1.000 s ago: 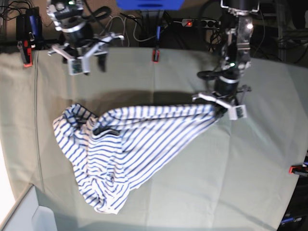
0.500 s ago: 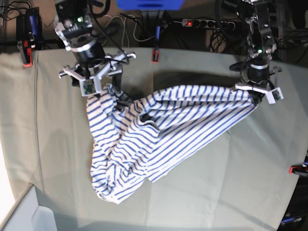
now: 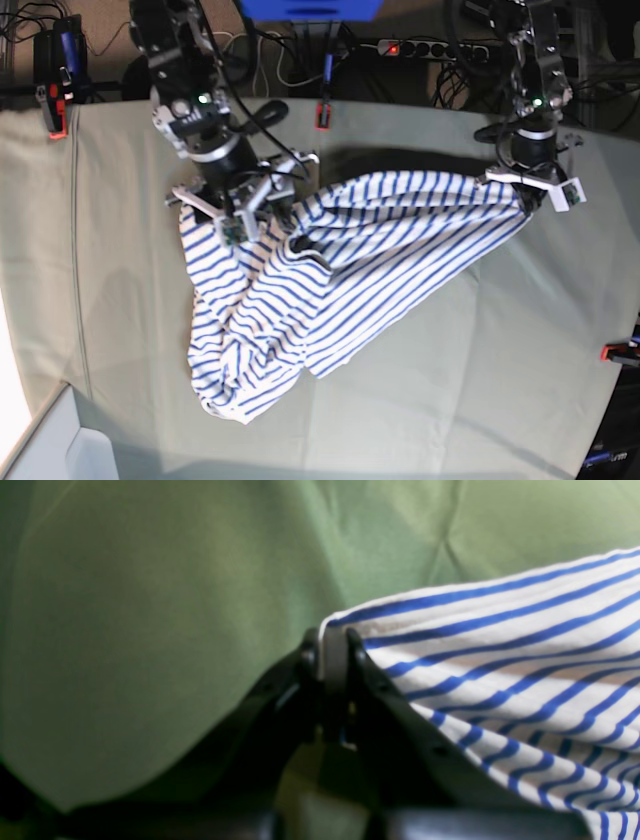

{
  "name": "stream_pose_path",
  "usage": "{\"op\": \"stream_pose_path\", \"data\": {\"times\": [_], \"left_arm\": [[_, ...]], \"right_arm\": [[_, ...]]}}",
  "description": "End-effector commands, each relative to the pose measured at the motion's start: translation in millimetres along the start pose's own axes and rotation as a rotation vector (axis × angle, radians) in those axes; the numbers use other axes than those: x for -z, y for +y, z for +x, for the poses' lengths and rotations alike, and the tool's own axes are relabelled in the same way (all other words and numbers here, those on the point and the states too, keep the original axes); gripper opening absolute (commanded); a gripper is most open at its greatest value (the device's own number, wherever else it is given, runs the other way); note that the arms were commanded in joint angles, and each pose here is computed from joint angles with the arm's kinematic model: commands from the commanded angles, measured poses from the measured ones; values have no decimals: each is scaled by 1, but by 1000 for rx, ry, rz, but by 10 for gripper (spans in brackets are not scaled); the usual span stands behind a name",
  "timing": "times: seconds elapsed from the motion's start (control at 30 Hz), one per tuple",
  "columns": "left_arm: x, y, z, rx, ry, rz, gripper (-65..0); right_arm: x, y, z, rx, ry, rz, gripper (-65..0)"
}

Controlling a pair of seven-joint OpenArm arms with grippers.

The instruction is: Layout the t-shirt on the table in an organized manner, then fold the t-shirt properly

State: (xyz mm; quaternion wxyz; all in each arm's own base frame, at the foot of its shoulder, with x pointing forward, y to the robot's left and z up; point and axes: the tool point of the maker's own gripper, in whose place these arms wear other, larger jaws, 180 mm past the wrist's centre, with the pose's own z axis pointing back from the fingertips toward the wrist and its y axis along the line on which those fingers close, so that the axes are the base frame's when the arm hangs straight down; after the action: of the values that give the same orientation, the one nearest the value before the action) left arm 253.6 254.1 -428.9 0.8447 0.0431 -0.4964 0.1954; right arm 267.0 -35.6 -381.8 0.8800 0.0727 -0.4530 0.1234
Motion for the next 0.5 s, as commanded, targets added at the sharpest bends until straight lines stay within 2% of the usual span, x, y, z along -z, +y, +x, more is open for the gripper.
{"op": "stream_pose_path", "data": {"times": [0.0,0.13,0.47], "left_arm": [[-1,3,10,7,-39,6,-650],[0,4,9,7,-36,7,-650],[-1,4,8,2,-34,11,-650]], "right_arm": [[2,4,15,-6,-50,14,-315],[14,14,18,-16,-46,37,-315],[48,7,22,-31,-19,25,-318]]}}
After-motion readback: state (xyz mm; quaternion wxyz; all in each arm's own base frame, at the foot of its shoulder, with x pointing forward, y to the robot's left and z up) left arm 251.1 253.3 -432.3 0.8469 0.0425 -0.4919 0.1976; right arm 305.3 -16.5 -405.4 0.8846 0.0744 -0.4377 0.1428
